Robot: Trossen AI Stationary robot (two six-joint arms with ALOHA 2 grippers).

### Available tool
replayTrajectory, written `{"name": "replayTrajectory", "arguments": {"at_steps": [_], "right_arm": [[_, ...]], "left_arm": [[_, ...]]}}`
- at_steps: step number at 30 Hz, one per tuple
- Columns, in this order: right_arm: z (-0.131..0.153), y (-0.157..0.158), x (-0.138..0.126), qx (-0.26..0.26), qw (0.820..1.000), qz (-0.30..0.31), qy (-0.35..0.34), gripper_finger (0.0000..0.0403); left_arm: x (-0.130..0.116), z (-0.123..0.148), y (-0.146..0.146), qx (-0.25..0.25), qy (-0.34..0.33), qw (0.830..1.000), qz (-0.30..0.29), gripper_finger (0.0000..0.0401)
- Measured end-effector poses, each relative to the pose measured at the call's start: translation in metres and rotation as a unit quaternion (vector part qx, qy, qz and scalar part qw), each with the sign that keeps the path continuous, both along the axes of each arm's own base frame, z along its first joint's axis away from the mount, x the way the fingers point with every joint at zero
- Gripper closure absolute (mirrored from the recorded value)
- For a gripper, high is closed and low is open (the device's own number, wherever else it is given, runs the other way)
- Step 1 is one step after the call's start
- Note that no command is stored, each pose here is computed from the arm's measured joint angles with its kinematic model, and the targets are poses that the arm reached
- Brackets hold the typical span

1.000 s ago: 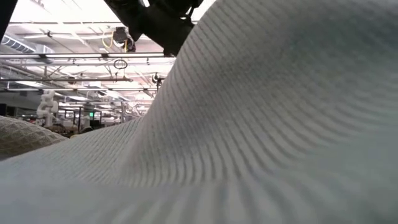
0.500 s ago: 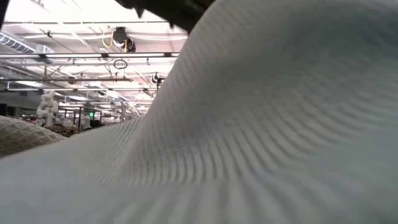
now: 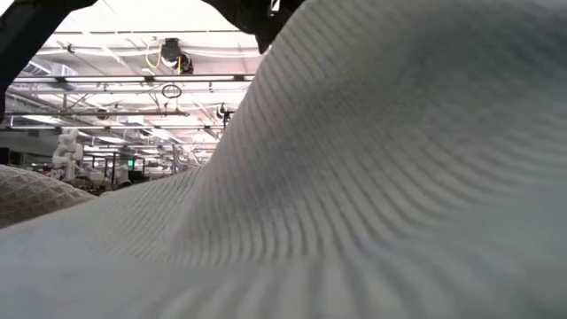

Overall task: Fold microfiber towels
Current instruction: Fold the light green microfiber cloth

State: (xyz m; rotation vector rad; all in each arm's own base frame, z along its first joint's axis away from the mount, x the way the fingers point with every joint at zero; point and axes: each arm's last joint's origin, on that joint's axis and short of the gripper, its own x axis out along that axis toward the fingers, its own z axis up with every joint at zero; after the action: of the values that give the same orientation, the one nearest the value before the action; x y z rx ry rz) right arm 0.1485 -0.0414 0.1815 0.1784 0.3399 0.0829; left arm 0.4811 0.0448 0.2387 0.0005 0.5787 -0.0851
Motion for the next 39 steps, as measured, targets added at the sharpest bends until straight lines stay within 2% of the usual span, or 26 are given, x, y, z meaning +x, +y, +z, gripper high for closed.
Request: {"name": "replayTrajectory", "arguments": {"at_steps": [5,8,13,16,19,23,29,39], "right_arm": [[0.0,0.0,0.0,0.0,1.0,0.0,0.0,0.0399],[0.0,0.0,0.0,0.0,1.0,0.0,0.0,0.0399],[0.0,0.0,0.0,0.001,1.0,-0.001,0.0,0.0399],[0.0,0.0,0.0,0.001,1.0,-0.001,-0.001,0.0399],[0.0,0.0,0.0,0.001,1.0,-0.001,-0.001,0.0399],[0.0,0.0,0.0,0.001,1.0,-0.001,0.0,0.0399],[0.0,0.0,0.0,0.002,1.0,-0.001,0.0,0.0394],[0.0,-0.001,0.0,-0.008,1.0,-0.023,-0.001,0.0333]], "left_arm": [[0.0,-0.005,0.003,0.039,0.014,0.999,0.025,0.0231],[0.001,-0.006,0.003,0.041,0.011,0.999,0.021,0.0244],[0.01,-0.029,-0.001,0.033,0.016,0.999,-0.009,0.0263],[0.011,-0.031,-0.003,0.039,0.013,0.999,-0.009,0.0278],[0.012,-0.032,-0.003,0.054,0.012,0.998,0.008,0.0314],[0.014,-0.03,-0.003,0.03,0.0,0.999,0.014,0.0387],[0.014,-0.028,-0.004,-0.006,-0.008,0.999,0.034,0.0396],[0.014,-0.022,0.0,-0.053,-0.018,0.997,0.056,0.0397]]}}
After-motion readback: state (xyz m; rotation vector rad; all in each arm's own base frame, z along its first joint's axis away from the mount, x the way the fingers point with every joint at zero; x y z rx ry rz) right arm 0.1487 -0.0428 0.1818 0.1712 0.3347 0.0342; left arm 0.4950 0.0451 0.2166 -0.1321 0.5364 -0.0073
